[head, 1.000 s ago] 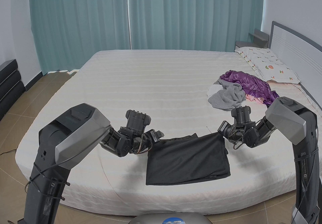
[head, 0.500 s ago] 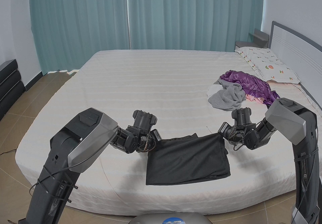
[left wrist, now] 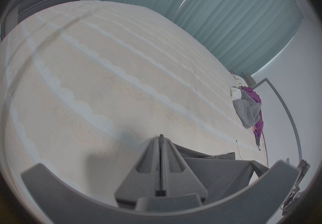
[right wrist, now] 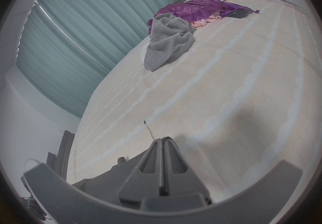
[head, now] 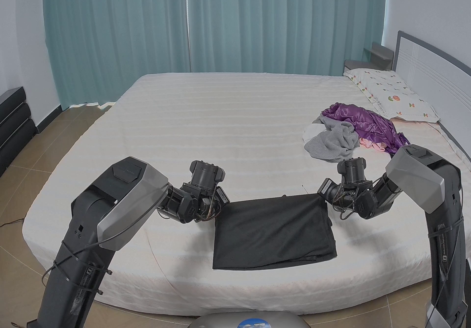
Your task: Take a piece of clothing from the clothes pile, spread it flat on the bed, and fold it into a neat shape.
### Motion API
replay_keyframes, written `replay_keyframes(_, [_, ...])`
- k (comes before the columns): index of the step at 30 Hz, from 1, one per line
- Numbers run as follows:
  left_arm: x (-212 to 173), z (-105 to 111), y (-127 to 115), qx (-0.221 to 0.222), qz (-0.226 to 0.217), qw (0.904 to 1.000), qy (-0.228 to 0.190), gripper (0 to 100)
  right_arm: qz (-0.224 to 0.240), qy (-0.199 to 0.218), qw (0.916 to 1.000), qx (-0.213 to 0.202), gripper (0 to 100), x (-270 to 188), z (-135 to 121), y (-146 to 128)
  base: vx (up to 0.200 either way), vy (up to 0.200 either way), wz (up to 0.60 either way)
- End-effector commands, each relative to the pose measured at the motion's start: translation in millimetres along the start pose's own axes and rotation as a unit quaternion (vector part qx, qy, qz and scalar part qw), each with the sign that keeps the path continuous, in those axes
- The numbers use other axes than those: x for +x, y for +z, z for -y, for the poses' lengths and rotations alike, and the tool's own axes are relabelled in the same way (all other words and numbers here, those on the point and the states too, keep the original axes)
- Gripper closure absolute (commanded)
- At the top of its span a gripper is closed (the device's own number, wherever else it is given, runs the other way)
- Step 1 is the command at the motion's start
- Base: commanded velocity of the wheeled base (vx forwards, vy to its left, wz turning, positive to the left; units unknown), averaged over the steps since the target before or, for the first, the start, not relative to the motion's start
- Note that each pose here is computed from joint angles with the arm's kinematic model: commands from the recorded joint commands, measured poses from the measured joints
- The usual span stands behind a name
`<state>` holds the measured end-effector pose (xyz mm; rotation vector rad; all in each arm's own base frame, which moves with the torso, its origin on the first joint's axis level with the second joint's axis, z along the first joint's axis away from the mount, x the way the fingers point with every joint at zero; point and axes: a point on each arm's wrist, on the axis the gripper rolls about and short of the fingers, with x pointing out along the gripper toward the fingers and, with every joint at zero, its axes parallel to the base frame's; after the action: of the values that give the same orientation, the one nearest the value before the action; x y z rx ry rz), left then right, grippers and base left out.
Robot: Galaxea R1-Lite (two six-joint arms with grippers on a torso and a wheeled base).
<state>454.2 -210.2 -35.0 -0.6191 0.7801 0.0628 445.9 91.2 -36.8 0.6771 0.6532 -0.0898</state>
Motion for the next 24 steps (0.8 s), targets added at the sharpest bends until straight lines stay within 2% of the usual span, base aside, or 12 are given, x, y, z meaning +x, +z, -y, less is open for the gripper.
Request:
replay_keyframes(1, [-1, -4, 7, -0.005, 0.008, 0.9999, 0.005, 100, 0.003, 0.001, 1.0000, 0.000, 100, 7, 1, -1, 0.000, 0.000, 0.00])
replay_keyframes(12, [0, -7, 8, -0.012, 0.006, 0.9999, 0.008, 100, 0.000, 0.003, 1.0000, -0.008, 100, 15, 1, -6, 0.000, 0.000, 0.00])
replay_keyframes(13, [0, -7, 8, -0.012, 0.006, 0.9999, 0.008, 0, -0.001, 0.002, 1.0000, -0.009, 100, 15, 1, -6, 0.000, 0.000, 0.00])
replay_keyframes(14, [0, -7, 8, -0.012, 0.006, 0.9999, 0.008, 0, -0.001, 0.002, 1.0000, -0.009, 0, 15, 1, -6, 0.000, 0.000, 0.00])
replay_keyframes(19, [-3, -5, 10, -0.015, 0.006, 0.9999, 0.005, 0, 0.004, 0.014, 0.9999, -0.006, 0, 5, -7, -3, 0.000, 0.000, 0.00])
replay_keyframes(23, [-9, -4, 15, -0.031, 0.008, 0.9995, 0.002, 0, 0.009, 0.026, 0.9996, 0.001, 0, -11, -11, 4, 0.000, 0.000, 0.00])
replay_keyframes(24, [-18, -4, 21, -0.047, 0.007, 0.9989, -0.001, 0, 0.004, 0.031, 0.9995, 0.000, 0, -26, -10, 5, 0.000, 0.000, 0.00])
